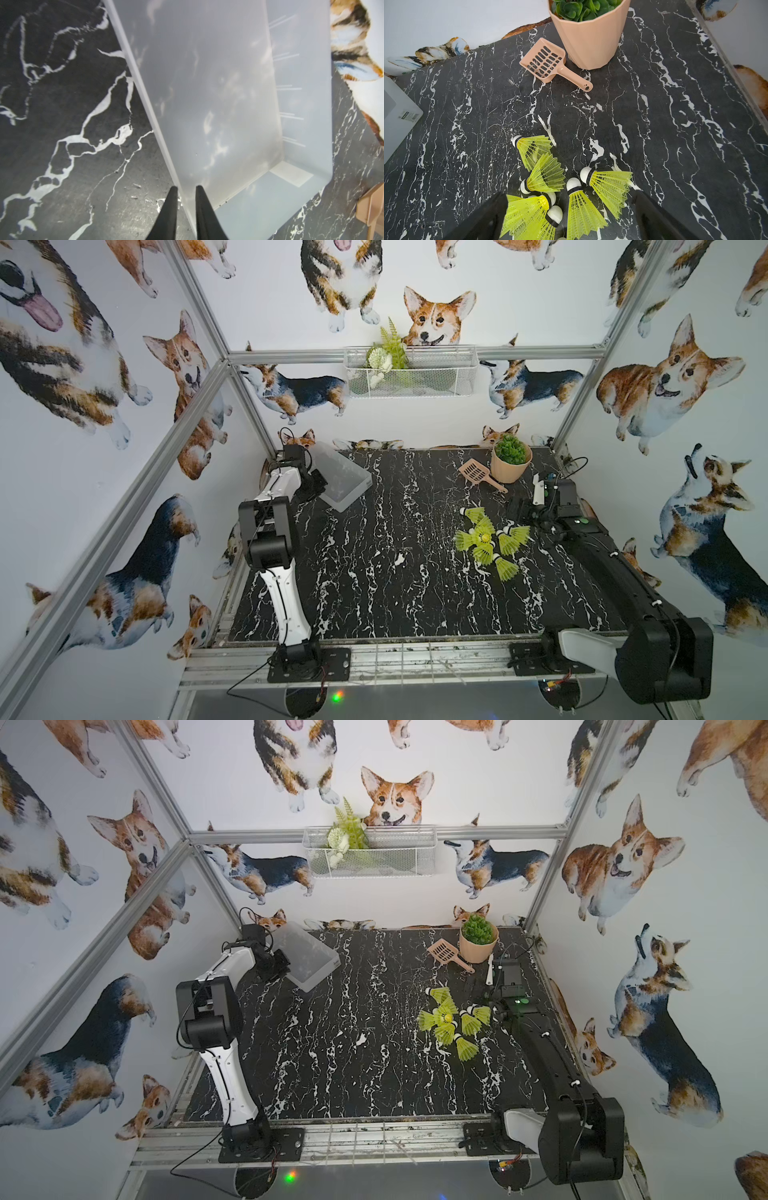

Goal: Put the shuttlecocks into the storage box
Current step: Move the storage box to the center of the board.

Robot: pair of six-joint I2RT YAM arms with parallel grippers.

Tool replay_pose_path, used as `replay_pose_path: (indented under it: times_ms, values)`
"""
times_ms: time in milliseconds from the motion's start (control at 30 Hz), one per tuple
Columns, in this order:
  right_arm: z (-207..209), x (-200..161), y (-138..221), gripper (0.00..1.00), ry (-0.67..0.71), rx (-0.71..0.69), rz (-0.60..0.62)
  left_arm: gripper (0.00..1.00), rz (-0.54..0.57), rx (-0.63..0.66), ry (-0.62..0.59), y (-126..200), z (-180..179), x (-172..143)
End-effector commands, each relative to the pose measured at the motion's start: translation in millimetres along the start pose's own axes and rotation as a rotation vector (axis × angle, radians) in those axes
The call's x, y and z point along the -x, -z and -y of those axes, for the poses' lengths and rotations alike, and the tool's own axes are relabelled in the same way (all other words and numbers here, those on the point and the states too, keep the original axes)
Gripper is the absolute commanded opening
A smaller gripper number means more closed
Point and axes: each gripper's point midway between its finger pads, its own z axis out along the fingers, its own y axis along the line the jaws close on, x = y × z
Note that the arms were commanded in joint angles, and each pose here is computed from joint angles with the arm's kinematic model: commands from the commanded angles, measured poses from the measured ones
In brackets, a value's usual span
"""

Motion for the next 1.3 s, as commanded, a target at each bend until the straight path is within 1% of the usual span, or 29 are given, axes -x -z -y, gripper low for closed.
replay_pose_path:
  times_ms: [0,33,100,333,433,567,667,767,967,1100,1167,1200,1267]
  values:
    - [0,-2,1,1.00,-0.009,0.003,-0.004,0.20,-0.032,0.040,-0.029,-1,-6,-9]
    - [-1,-3,2,1.00,-0.011,0.006,-0.004,0.18,-0.036,0.036,-0.036,-1,-4,-10]
    - [-1,-4,1,1.00,-0.016,0.009,-0.007,0.11,-0.045,0.034,-0.055,0,0,-14]
    - [-2,-7,1,1.00,-0.024,0.017,-0.018,0.00,-0.092,0.042,-0.176,13,22,-41]
    - [-3,-7,2,1.00,-0.027,0.021,-0.025,0.00,-0.118,0.054,-0.244,21,33,-58]
    - [-4,-11,2,1.00,-0.028,0.027,-0.044,0.00,-0.161,0.056,-0.356,33,51,-95]
    - [-4,-16,1,1.00,-0.029,0.032,-0.061,0.00,-0.169,0.067,-0.428,44,60,-122]
    - [-5,-23,1,1.00,-0.032,0.040,-0.083,0.00,-0.169,0.085,-0.475,56,64,-144]
    - [-13,-37,0,1.00,-0.043,0.080,-0.128,0.01,-0.150,0.074,-0.536,78,75,-184]
    - [-18,-45,0,1.00,-0.052,0.104,-0.149,0.01,-0.134,0.069,-0.555,84,77,-208]
    - [-20,-49,1,1.00,-0.055,0.111,-0.164,0.01,-0.139,0.087,-0.575,79,74,-219]
    - [-20,-51,1,1.00,-0.055,0.112,-0.172,0.01,-0.118,0.066,-0.584,87,79,-221]
    - [-22,-55,2,1.00,-0.052,0.114,-0.185,0.01,-0.115,0.060,-0.588,88,81,-230]
